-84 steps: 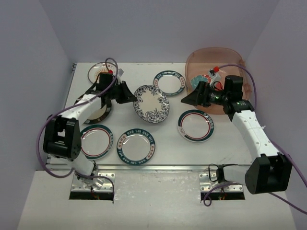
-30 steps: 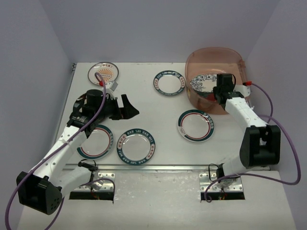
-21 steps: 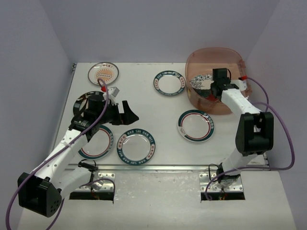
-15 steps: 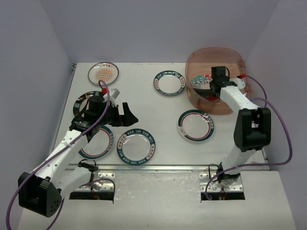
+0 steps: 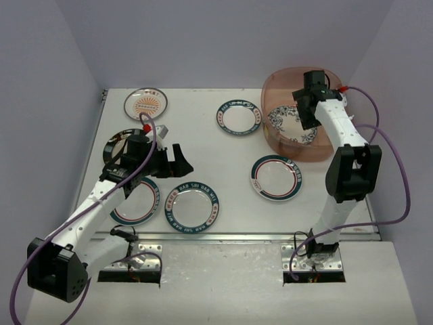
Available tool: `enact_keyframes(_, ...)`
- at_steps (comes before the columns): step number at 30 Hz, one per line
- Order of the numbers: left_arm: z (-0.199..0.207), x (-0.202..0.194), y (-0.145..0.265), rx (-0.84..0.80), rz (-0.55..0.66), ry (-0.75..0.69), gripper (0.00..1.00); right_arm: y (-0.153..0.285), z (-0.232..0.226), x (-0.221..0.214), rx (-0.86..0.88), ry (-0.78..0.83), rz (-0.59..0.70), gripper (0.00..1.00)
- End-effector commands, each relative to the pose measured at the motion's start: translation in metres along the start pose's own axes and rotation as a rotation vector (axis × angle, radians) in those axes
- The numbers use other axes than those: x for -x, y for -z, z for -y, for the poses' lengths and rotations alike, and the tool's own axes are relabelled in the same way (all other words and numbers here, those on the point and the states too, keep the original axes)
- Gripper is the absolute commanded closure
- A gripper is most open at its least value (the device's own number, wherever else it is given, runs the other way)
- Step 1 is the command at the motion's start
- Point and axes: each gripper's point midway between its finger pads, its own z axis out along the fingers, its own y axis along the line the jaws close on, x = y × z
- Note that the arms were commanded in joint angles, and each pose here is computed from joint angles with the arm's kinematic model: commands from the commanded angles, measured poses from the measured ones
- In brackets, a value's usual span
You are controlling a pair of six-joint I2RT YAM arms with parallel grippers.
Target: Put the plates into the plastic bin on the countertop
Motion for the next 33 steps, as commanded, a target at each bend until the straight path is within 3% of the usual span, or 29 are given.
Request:
enact_keyframes(1, 0.015, 0.029, 0.0, -0.029, 0.058, 0.011, 0.0, 0.007, 0.019, -0.015, -0.076, 0.084, -0.116, 0.01)
enact_keyframes(4, 0.029, 0.034, -0.013, -0.084, 0.03, 0.037, 0.0, 0.031, -0.012, -0.018, 0.092, 0.198, -0.144, 0.01)
enact_keyframes(7, 0.061, 0.037, -0.042, -0.168, -0.016, 0.023, 0.0, 0.089, -0.051, -0.025, 0.366, 0.425, -0.141, 0.01)
enact_keyframes(10, 0.091, 0.04, -0.075, -0.245, -0.063, 0.001, 0.0, 0.144, -0.055, -0.034, 0.588, 0.608, -0.156, 0.01)
enact_keyframes(15, 0.126, 0.01, -0.15, -0.335, -0.233, -0.041, 0.0, 0.226, -0.007, -0.049, 0.868, 0.808, -0.206, 0.01)
enact_keyframes(17, 0.142, 0.012, -0.18, -0.368, -0.255, -0.053, 0.0, 0.247, 0.015, -0.056, 0.948, 0.879, -0.229, 0.01)
enact_keyframes(23, 0.138, -0.036, -0.249, -0.351, -0.397, -0.017, 0.01, 0.268, 0.055, -0.063, 0.994, 0.915, -0.252, 0.01)
enact_keyframes(27, 0.135, -0.055, -0.267, -0.333, -0.441, -0.008, 0.05, 0.266, 0.065, -0.067, 1.004, 0.936, -0.262, 0.01)
enact_keyframes(31, 0.117, -0.074, -0.284, -0.262, -0.479, 0.014, 0.23, 0.251, 0.075, -0.083, 1.028, 0.937, -0.3, 0.01)
enact_keyframes(32, 0.114, -0.078, -0.289, -0.251, -0.49, 0.019, 0.38, 0.248, 0.077, -0.089, 1.047, 0.925, -0.32, 0.01)
enact_keyframes(33, 0.109, -0.084, -0.291, -0.235, -0.505, 0.026, 0.46, 0.248, 0.078, -0.092, 1.057, 0.919, -0.329, 0.01)
